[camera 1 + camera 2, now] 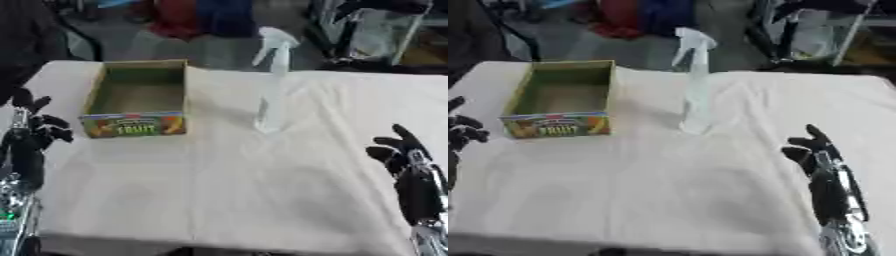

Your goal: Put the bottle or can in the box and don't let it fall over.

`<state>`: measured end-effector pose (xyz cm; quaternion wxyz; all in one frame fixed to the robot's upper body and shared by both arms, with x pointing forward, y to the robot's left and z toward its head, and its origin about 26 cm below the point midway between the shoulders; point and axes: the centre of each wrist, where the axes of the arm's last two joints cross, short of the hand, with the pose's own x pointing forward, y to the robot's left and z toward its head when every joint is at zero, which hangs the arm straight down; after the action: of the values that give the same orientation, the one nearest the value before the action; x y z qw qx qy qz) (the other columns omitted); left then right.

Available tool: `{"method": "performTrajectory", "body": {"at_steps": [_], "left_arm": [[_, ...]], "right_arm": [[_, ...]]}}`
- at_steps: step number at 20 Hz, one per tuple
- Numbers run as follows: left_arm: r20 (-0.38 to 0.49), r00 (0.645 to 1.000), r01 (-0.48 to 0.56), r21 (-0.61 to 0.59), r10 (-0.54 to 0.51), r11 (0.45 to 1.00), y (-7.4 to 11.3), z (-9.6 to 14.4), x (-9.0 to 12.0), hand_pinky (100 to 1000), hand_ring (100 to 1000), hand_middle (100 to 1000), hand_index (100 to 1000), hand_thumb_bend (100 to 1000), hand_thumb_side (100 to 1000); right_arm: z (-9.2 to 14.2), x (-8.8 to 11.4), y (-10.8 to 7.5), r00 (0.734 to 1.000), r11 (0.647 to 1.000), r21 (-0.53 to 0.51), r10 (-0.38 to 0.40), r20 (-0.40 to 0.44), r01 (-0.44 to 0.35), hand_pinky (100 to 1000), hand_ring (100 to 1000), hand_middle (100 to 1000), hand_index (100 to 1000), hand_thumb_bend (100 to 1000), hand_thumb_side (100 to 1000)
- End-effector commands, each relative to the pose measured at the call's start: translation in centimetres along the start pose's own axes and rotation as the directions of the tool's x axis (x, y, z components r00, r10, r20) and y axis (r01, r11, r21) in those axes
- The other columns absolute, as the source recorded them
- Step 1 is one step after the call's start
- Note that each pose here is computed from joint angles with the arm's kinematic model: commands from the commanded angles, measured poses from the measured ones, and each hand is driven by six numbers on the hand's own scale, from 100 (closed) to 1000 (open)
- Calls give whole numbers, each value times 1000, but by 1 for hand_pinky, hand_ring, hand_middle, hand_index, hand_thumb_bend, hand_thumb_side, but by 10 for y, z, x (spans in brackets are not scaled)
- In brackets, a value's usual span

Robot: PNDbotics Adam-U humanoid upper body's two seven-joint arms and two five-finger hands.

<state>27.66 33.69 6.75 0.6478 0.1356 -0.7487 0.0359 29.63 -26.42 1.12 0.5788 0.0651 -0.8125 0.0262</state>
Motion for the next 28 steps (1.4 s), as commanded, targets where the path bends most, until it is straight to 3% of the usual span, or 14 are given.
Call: {"method": "performTrajectory", "body": {"at_steps": [1, 9, 14, 18, 22, 28], "left_arm": [[37, 999, 4, -4, -4, 1000, 0, -4, 10, 671, 376, 433, 890, 555, 990], [35, 999, 2, -4, -2, 1000, 0, -4, 9, 671, 376, 432, 890, 555, 990], [32, 999, 3, -11, -3, 1000, 0, -3, 9, 671, 376, 432, 890, 556, 990], [28, 1000, 2, -19, -2, 1000, -1, -3, 8, 671, 376, 432, 890, 555, 991], [24, 1000, -1, -28, 2, 1000, -3, -2, 7, 671, 376, 431, 890, 554, 991], [25, 1000, -16, -31, 17, 999, -5, -3, 7, 671, 375, 430, 890, 555, 991]], "right_arm": [[-4, 6, -5, 1000, 1000, 4, 22, 18, -22, 801, 687, 684, 930, 100, 769], [-5, 5, -3, 1000, 1000, 7, 12, 15, -12, 798, 682, 681, 940, 100, 768], [-23, 8, 10, 999, 997, 68, -49, 19, 47, 791, 670, 671, 970, 100, 756], [-49, 13, 43, 990, 971, 195, -141, 9, 137, 782, 652, 655, 993, 100, 744], [-72, 12, 87, 968, 918, 311, -245, -44, 247, 761, 608, 617, 1000, 122, 719], [-99, 8, 141, 911, 841, 349, -381, -161, 413, 754, 493, 529, 1000, 200, 694]]}}
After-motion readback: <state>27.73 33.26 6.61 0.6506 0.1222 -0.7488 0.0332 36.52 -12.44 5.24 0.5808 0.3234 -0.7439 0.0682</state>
